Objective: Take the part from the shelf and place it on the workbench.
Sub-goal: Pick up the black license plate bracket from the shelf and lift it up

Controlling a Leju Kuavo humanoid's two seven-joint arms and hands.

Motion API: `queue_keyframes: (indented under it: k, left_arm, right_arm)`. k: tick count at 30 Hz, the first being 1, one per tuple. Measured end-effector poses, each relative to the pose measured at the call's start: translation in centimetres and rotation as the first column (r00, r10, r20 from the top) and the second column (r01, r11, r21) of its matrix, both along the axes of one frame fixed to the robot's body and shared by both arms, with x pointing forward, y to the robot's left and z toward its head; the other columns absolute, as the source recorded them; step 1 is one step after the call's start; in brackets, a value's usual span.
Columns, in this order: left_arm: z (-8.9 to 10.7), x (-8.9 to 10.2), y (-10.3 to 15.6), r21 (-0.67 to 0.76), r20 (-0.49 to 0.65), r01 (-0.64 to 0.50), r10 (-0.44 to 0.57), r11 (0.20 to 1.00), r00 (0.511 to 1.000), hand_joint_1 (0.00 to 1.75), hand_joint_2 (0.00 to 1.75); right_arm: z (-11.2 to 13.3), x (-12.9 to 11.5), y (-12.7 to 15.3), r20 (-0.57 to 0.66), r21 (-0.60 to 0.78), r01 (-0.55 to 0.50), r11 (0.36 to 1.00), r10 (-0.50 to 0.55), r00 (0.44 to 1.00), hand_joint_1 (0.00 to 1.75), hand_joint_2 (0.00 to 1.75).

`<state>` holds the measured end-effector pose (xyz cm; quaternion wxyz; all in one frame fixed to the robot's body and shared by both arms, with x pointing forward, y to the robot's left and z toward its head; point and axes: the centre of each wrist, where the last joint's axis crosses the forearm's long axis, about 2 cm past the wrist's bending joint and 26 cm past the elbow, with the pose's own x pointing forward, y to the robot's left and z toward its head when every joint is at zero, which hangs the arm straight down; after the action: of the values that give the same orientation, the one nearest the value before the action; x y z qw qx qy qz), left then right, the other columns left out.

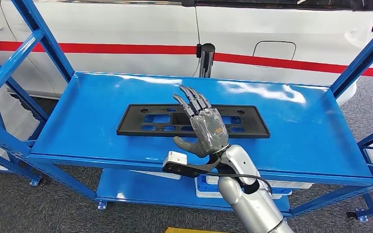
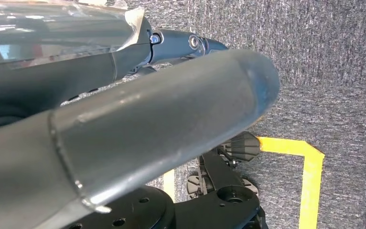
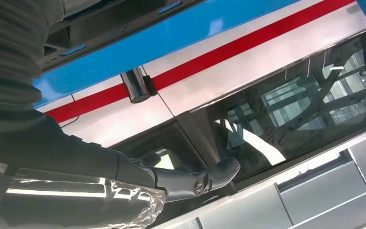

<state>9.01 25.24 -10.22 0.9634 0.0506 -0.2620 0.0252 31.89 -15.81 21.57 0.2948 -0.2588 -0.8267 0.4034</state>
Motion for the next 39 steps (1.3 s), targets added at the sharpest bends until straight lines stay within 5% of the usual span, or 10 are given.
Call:
queue_keyframes:
  k: [11,39]
  left_arm:
    - [0.0,0.2,0.0,0.002,-0.001,0.010,-0.010,1.000,1.000,0.00,0.00]
    - [0.1,0.7,0.1,0.001,0.011,-0.007,0.007,1.000,1.000,0.00,0.00]
  right_arm:
    - [-0.6,0.5,0.0,-0.034,-0.025,0.027,0.999,-0.028,0.999,0.00,1.75]
    - [-7.0,3.8,-0.8,-0.204,-0.191,0.097,0.977,-0.136,0.969,0.00,1.75]
